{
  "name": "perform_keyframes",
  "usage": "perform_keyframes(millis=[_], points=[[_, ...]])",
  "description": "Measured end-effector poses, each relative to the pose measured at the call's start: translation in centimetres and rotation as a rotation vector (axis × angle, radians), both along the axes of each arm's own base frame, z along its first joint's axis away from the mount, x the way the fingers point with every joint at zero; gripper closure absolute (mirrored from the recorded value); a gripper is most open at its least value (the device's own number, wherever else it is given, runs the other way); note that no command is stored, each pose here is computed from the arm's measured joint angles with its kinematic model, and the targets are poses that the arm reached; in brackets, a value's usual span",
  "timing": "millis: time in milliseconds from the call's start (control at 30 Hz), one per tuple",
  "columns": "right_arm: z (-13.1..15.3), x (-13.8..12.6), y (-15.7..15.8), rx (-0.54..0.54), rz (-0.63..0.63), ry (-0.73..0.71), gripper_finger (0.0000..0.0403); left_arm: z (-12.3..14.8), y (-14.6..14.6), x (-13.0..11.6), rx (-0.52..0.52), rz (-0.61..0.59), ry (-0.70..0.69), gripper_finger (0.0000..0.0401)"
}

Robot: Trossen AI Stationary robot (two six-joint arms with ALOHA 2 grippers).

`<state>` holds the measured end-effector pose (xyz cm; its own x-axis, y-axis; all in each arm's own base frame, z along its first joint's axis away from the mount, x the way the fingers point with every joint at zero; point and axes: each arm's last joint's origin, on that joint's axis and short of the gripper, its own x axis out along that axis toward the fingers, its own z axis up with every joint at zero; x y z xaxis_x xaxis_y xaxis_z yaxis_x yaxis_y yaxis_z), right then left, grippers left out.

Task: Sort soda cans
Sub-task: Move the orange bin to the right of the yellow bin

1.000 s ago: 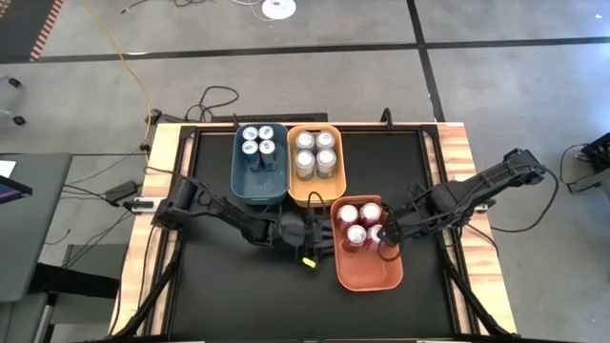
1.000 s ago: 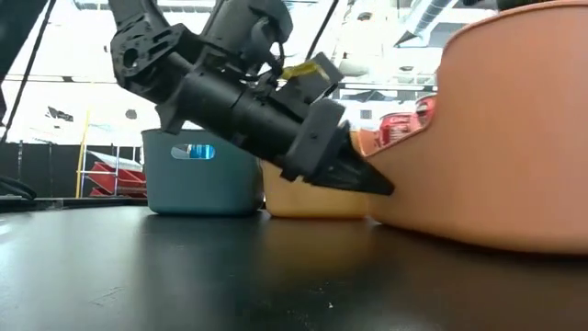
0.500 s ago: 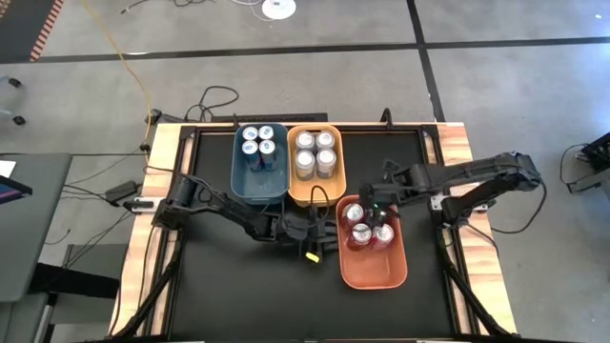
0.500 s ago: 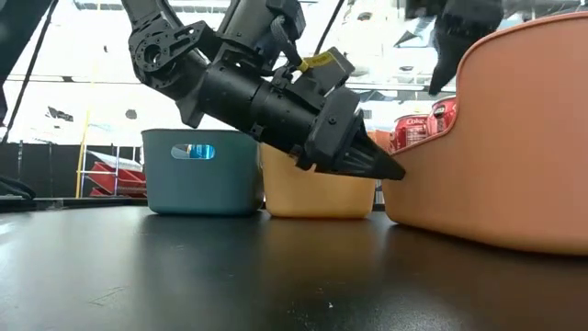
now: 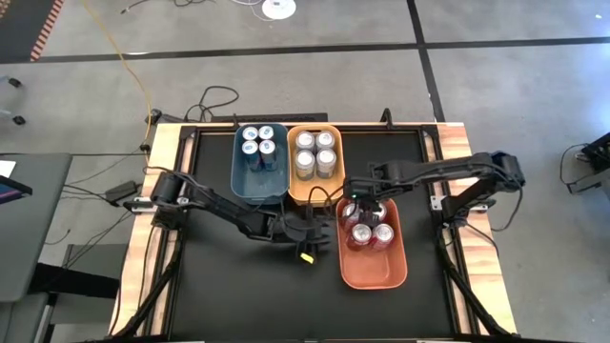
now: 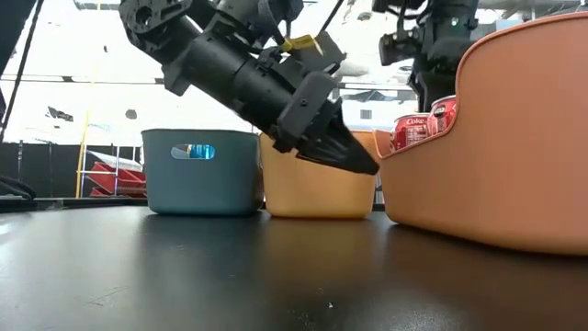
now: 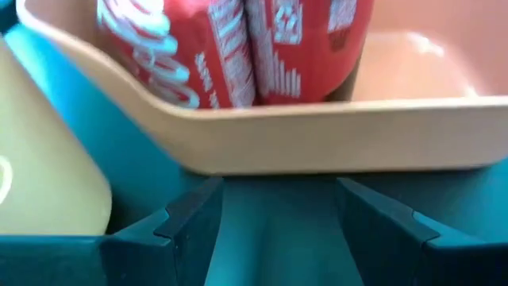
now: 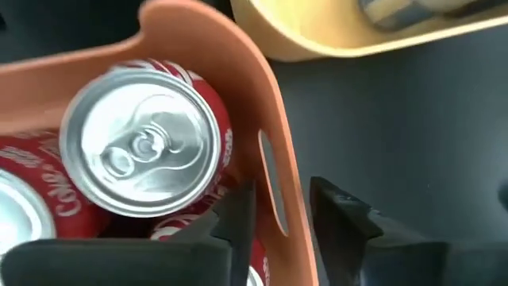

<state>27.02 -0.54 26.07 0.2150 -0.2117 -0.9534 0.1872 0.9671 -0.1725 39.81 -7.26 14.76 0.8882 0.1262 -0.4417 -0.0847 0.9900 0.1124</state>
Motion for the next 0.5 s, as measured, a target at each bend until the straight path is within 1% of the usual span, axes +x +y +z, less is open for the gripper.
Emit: perform_keyframes(millis=[133,233,300,367,500], points=[[-1.0,0.4,0.0,0.0,0.0,0.061,0.0241,0.2,-0.1,-0.5,0.005,0.003,0.044,0.0164],[-1.4,0.5,0.0,0.0,-0.007,0.084,0.0249,0.6,-0.4,-0.7,0.02,0.015,0.054,0.0164],[-1.5,0.4,0.0,0.0,-0.009,0.103,0.0272,0.7,-0.6,-0.9,0.039,0.017,0.068,0.0164],[-1.5,0.3,0.0,-0.002,-0.022,0.112,0.0306,0.8,-0.7,-1.1,0.054,0.025,0.075,0.0164],[-1.1,-0.2,0.0,0.002,-0.023,0.121,0.0376,0.8,-0.9,-1.2,0.054,0.021,0.08,0.0164]])
